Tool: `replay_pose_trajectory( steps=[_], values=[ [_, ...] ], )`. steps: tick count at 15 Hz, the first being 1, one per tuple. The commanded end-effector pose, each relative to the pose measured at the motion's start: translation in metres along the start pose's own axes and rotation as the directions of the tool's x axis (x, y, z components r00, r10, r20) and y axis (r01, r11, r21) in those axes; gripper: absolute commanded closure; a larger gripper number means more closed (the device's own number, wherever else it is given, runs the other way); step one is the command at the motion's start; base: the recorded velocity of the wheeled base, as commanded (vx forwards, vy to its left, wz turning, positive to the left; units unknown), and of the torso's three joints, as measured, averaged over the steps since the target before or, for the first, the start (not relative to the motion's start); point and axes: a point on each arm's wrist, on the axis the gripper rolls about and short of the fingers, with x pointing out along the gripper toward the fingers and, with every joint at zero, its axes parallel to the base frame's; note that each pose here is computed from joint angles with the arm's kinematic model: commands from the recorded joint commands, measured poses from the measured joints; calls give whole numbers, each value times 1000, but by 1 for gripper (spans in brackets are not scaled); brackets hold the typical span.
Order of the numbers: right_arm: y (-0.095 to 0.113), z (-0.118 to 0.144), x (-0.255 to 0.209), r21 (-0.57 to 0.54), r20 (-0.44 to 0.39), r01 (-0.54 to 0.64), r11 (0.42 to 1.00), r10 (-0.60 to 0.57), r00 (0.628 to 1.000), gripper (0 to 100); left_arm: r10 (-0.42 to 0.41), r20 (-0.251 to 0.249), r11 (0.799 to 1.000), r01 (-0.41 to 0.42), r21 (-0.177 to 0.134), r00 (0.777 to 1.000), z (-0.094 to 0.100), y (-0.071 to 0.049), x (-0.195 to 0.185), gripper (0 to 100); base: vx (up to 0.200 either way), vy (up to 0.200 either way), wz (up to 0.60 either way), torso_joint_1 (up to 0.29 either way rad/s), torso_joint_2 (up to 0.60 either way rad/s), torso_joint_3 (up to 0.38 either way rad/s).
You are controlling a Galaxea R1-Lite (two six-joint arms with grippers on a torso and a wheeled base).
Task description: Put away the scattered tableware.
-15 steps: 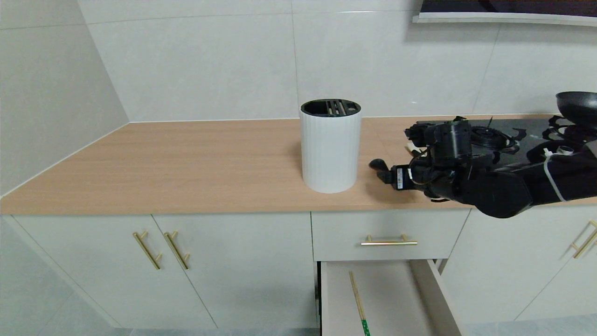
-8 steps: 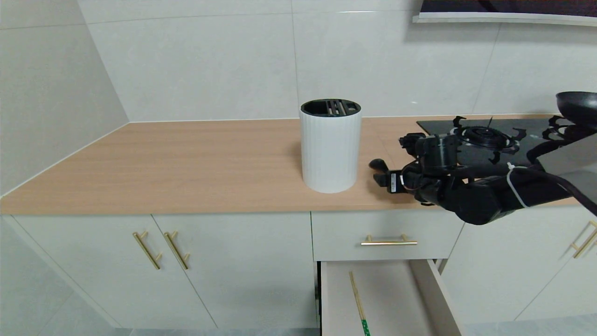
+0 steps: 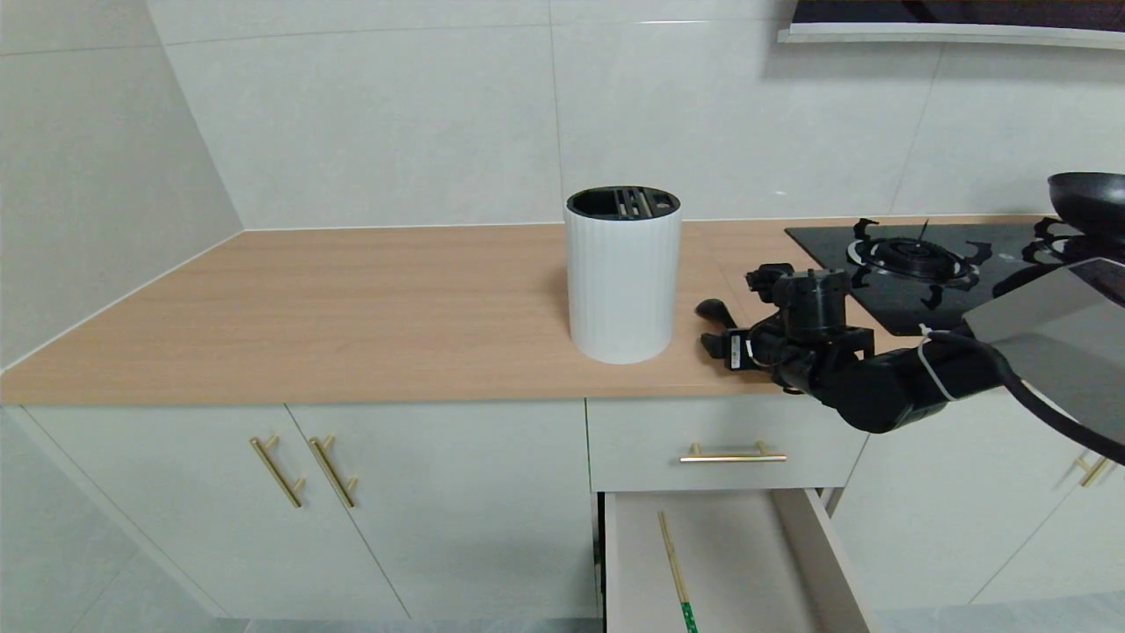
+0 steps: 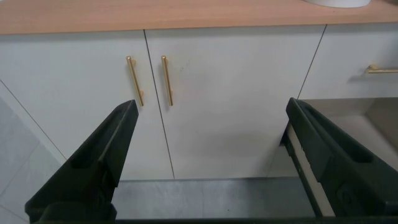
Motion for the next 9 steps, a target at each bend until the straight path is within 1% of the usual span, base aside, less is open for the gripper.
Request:
replay_pose_trajectory(
  steps=[1,5,6,9],
  values=[
    [0,-3,2,-1,-5,0,1000,0,1000,0,0,-1,1000,0,0,1000,0,0,0,0,0,0,0,0,0,0],
    [1,-6,4,-4,-14,1,1000,-1,1000,0,0,-1,1000,0,0,1000,0,0,0,0,0,0,0,0,0,0],
    [1,-7,5,-5,-15,1,1000,-1,1000,100,0,-1,1000,0,0,1000,0,0,0,0,0,0,0,0,0,0],
    [1,-6,4,-4,-14,1,1000,-1,1000,100,0,-1,1000,0,0,1000,0,0,0,0,0,0,0,0,0,0]
  ],
)
